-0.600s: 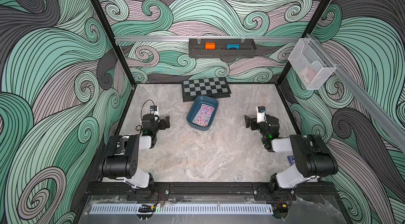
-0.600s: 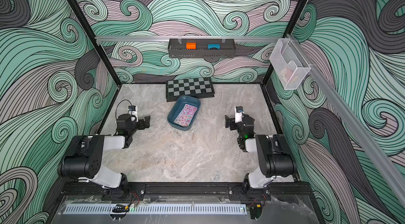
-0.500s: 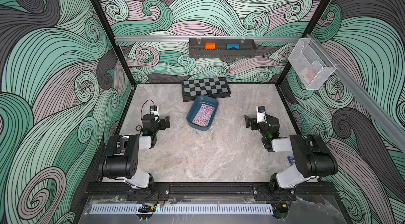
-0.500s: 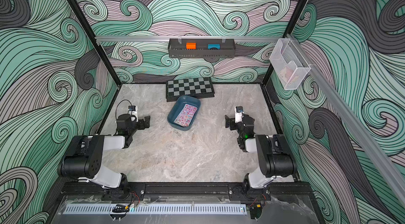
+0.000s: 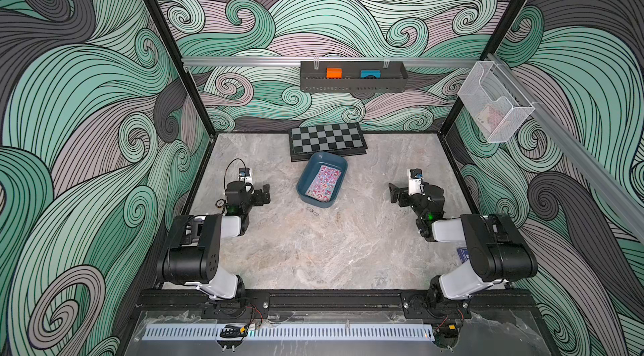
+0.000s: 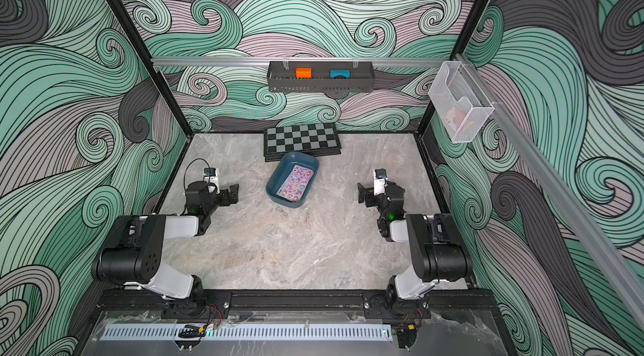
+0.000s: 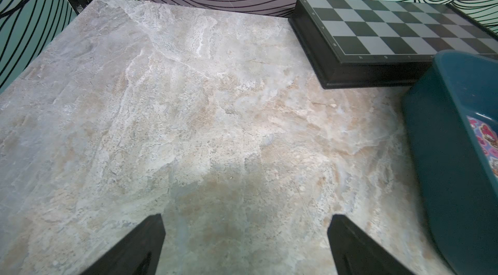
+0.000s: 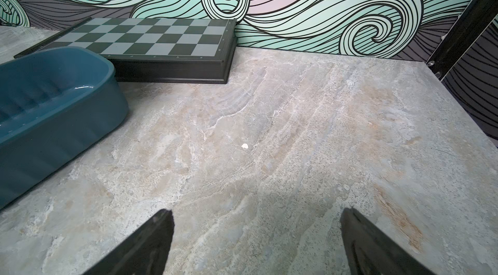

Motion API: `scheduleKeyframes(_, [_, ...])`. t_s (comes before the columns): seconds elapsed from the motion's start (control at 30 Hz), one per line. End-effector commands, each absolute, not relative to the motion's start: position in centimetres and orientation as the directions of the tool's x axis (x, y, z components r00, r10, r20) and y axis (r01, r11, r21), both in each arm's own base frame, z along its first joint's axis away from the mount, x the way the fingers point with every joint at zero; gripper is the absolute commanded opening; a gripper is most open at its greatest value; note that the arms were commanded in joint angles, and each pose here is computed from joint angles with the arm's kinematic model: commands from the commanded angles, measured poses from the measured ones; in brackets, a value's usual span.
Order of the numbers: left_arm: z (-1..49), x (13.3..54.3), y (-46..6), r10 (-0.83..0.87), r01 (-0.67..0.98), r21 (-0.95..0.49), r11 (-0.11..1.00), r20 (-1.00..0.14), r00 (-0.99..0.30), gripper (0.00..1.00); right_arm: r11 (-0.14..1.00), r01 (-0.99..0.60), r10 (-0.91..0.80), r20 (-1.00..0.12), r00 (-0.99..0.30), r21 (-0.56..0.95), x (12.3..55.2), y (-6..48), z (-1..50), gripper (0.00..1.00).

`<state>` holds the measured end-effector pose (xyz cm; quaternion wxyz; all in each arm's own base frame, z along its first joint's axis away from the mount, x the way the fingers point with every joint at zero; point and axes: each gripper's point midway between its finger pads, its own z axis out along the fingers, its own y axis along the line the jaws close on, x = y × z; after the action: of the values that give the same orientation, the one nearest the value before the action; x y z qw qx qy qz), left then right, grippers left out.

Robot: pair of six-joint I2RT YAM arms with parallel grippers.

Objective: Take the stickers out of the storage box
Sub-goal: Adjust the storage box at the center of the board.

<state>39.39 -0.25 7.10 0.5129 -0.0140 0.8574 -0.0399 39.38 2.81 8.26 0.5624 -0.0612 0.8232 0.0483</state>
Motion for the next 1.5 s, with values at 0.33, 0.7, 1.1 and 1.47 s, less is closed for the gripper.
scheduleKeyframes(0.33, [8.5, 40.2, -0.1, -0.059, 0.025, -0.078, 0.997, -0.895, -0.442, 0.99, 0.988, -0.152, -0.053, -0.944, -0.326, -0.003, 39.9, 2.7, 9.4, 0.99])
scheduleKeyframes(0.7, [10.7, 39.9, -0.8, -0.046, 0.064, -0.083, 0.994, -0.892, -0.450, 0.99, 0.999, 0.014, 0.033, -0.934, -0.356, 0.030, 38.9, 0.7, 14.4, 0.99])
scheduleKeyframes(1.1, [14.6, 39.9, -6.3, -0.386, 0.101, -0.561, 0.822, -0.679, -0.624, 0.99, 0.878, -0.025, 0.314, -0.617, -0.722, 0.478, 41.5, 8.6, 17.4, 0.99])
scheduleKeyframes(1.47, [10.4, 40.9, -19.4, -0.231, 0.242, -0.792, 0.560, -0.430, -0.873, 0.99, 0.812, -0.120, 0.233, -0.506, -0.831, 0.571, 42.7, 16.3, 16.8, 0.99])
